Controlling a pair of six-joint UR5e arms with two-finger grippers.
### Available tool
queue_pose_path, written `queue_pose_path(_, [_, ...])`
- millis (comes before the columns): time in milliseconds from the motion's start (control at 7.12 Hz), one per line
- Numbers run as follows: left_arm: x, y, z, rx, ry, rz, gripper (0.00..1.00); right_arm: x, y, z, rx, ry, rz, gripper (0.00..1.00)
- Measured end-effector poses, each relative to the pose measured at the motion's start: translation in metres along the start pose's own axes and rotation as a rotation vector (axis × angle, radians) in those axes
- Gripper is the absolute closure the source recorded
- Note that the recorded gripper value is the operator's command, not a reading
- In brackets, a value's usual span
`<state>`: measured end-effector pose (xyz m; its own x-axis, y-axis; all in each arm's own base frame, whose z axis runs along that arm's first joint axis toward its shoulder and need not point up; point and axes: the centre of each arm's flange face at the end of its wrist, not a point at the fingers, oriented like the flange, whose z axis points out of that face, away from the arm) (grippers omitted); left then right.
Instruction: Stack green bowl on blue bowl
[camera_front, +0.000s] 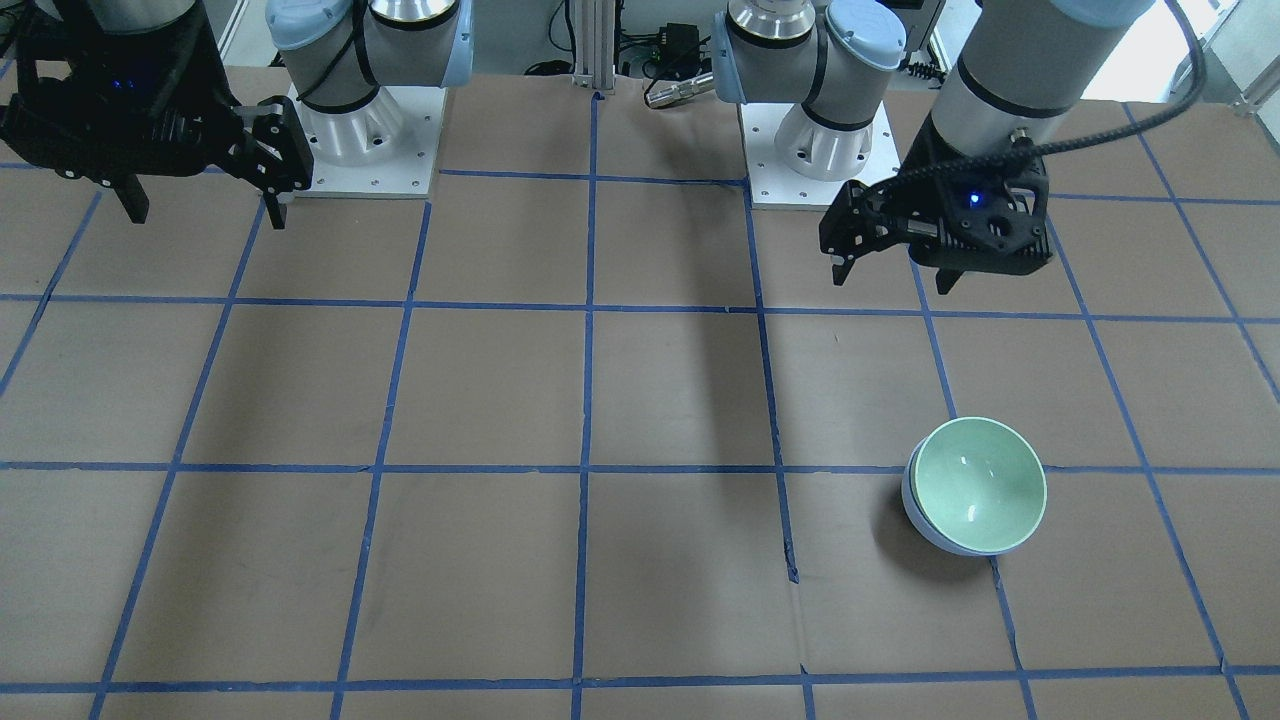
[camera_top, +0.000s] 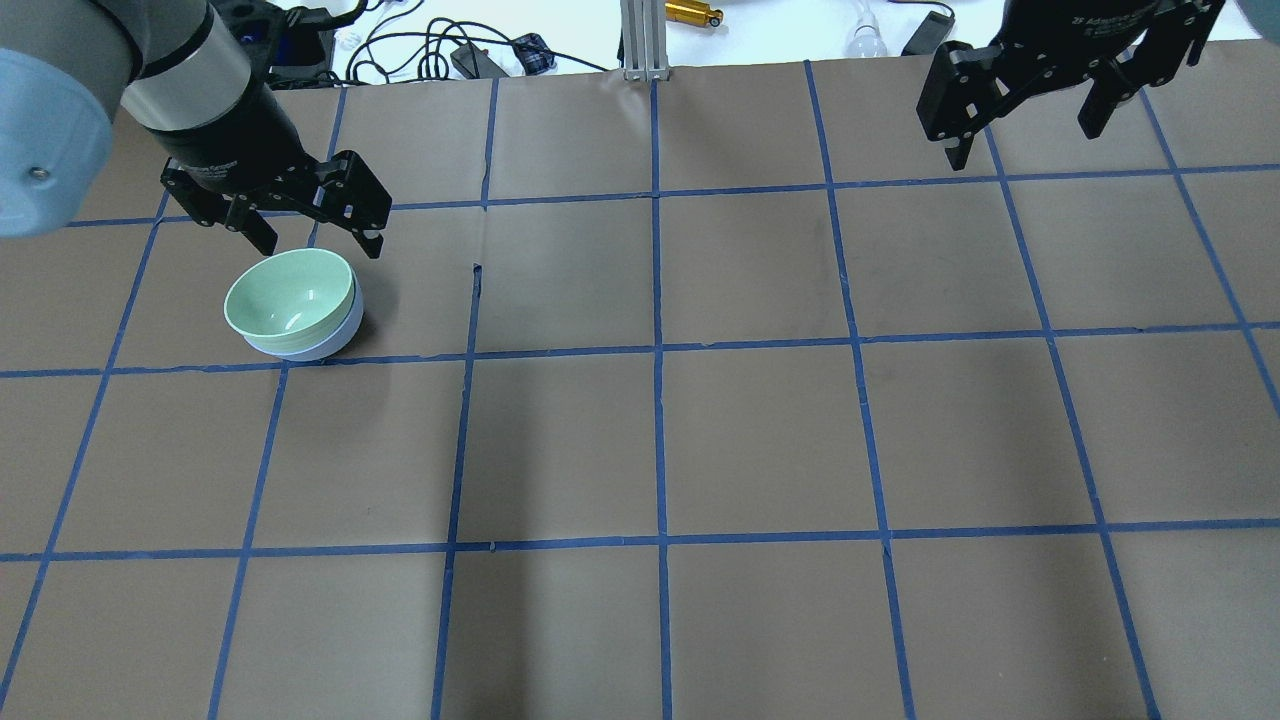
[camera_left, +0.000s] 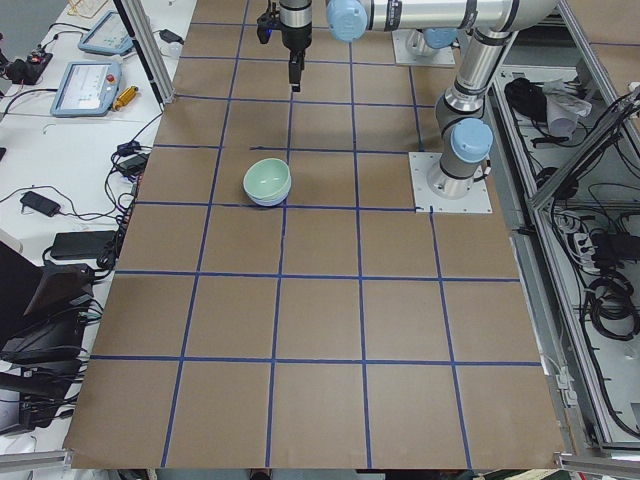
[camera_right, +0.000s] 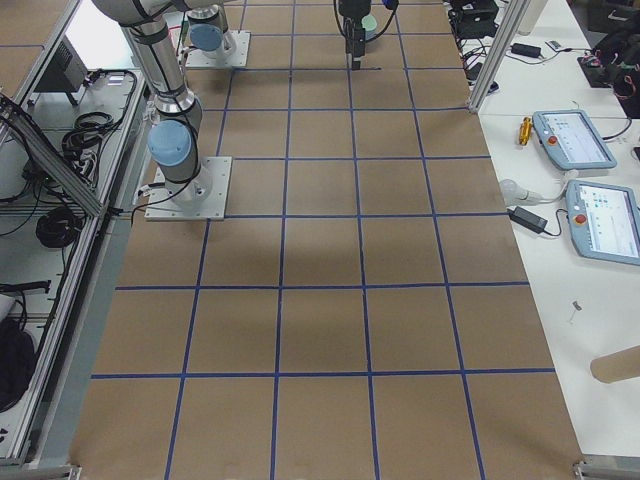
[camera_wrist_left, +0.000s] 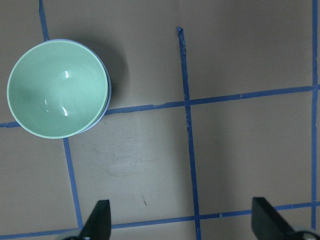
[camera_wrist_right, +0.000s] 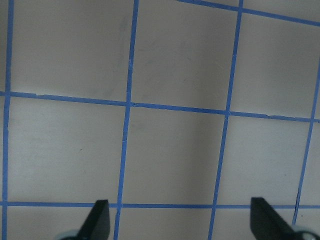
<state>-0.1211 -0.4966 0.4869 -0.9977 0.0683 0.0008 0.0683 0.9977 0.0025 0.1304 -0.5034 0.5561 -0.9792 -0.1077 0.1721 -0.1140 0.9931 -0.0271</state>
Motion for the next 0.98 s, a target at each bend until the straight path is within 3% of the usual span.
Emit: queue_pose_path(982, [0.0198, 0.0147, -0.007, -0.018, -0.003, -0.001, 0.0, -0.0002, 0.0, 0.0, 0.0, 0.0, 0.0, 0.0])
